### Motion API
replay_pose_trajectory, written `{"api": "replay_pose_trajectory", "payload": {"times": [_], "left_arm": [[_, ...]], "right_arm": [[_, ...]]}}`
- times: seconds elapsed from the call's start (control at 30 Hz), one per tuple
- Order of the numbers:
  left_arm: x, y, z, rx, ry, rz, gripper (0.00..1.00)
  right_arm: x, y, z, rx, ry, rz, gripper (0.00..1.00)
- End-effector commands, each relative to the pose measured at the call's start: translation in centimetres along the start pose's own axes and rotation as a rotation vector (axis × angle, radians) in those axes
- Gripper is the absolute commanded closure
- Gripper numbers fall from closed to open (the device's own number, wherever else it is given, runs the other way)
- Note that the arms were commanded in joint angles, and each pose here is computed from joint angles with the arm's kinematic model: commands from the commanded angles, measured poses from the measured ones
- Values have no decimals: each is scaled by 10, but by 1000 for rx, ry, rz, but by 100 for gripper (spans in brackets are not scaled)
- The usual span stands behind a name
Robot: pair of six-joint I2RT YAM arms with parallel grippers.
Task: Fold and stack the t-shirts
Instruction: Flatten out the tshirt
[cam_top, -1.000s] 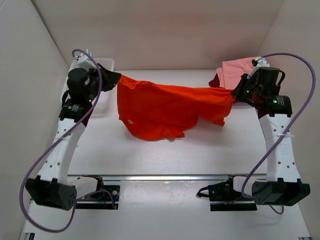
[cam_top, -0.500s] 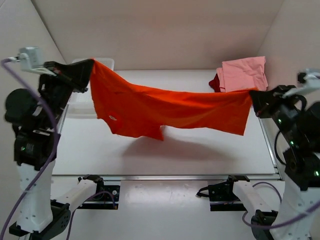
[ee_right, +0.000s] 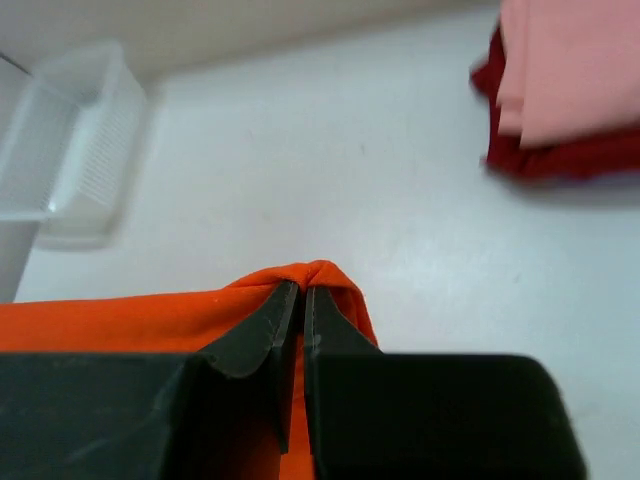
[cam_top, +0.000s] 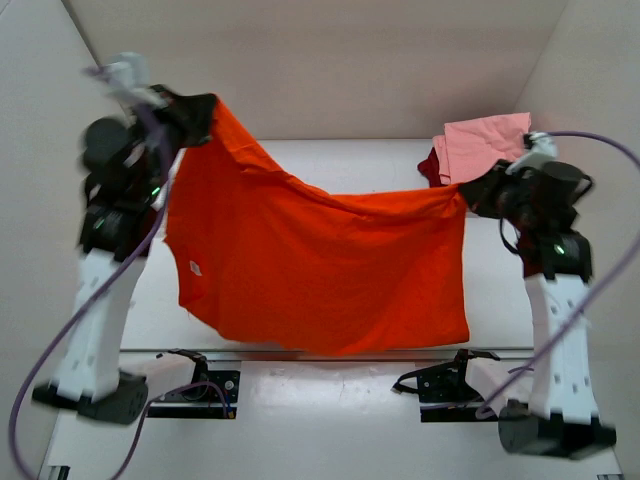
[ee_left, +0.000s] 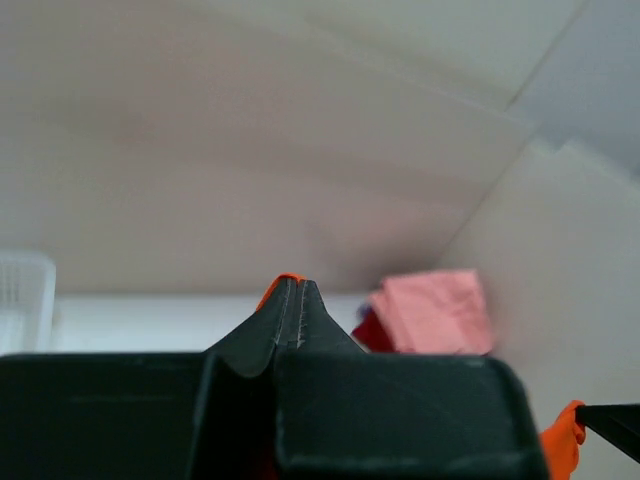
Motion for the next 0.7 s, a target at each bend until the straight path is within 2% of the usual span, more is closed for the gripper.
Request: {"api": "replay_pose_trajectory", "payload": {"times": [0.0, 0.03, 0.1, 0.13, 0.17, 0.2, 0.23, 0.27, 0.3, 0.33, 0.37, 0.4, 0.43, 0.47, 0.5, 0.53, 0.57, 0.6, 0.63, 0.67], "left_arm": [[-126, 82, 46, 65, -3, 303, 100], [-157, 104, 65, 97, -5, 364, 100], [-190, 144, 85, 111, -35, 413, 100], [-227, 169, 107, 167, -37, 455, 100], [-214, 191, 108, 172, -20, 397, 100], [-227, 223, 120, 208, 4, 393, 98], [-271, 244, 139, 236, 13, 454, 75], [-232, 262, 132, 237, 27, 374, 57], [-247, 277, 139, 231, 3, 386, 56], [-237, 275, 140, 234, -36, 364, 56], [-260, 268, 150, 232, -60, 417, 55], [-268, 251, 149, 223, -77, 454, 52], [-242, 238, 133, 193, -54, 416, 52], [-276, 219, 136, 208, -48, 483, 51], [-278, 195, 128, 207, -36, 489, 50], [-277, 171, 122, 203, -37, 497, 49], [-258, 156, 110, 184, -36, 469, 50], [-279, 134, 106, 168, -56, 549, 49], [-284, 110, 105, 165, -64, 600, 50], [-276, 97, 93, 135, -63, 600, 49]], "right_arm": [[-31, 60, -25, -9, 95, 89, 100], [-37, 71, -31, -26, 113, 112, 100], [-54, 117, -58, -33, 170, 191, 100], [-59, 145, -73, -56, 197, 215, 100], [-58, 156, -83, -64, 212, 221, 100], [-51, 179, -95, -80, 205, 219, 96], [-51, 202, -107, -139, 208, 219, 92], [-44, 205, -115, -159, 201, 202, 82], [-38, 215, -122, -188, 183, 183, 74], [-32, 219, -130, -215, 193, 172, 72], [-32, 218, -133, -244, 193, 171, 69], [-30, 213, -136, -257, 198, 158, 60], [-34, 205, -140, -288, 189, 141, 52], [-40, 202, -143, -310, 187, 144, 41], [-46, 191, -148, -337, 179, 140, 34], [-62, 182, -150, -357, 175, 171, 32], [-68, 176, -152, -380, 183, 197, 32], [-81, 169, -156, -388, 187, 241, 32], [-96, 163, -158, -397, 199, 301, 34], [-116, 157, -162, -426, 208, 378, 34]]}}
Point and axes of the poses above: each gripper's point midway between its finger pads, its own y axis out along the fingers, its own z axis along the line the jaws close on, x = y × z, the point moved 7 cm from there along -y, back along the fingers, and after that the axes turned 5 degrees about y, right-handed, at the moved point
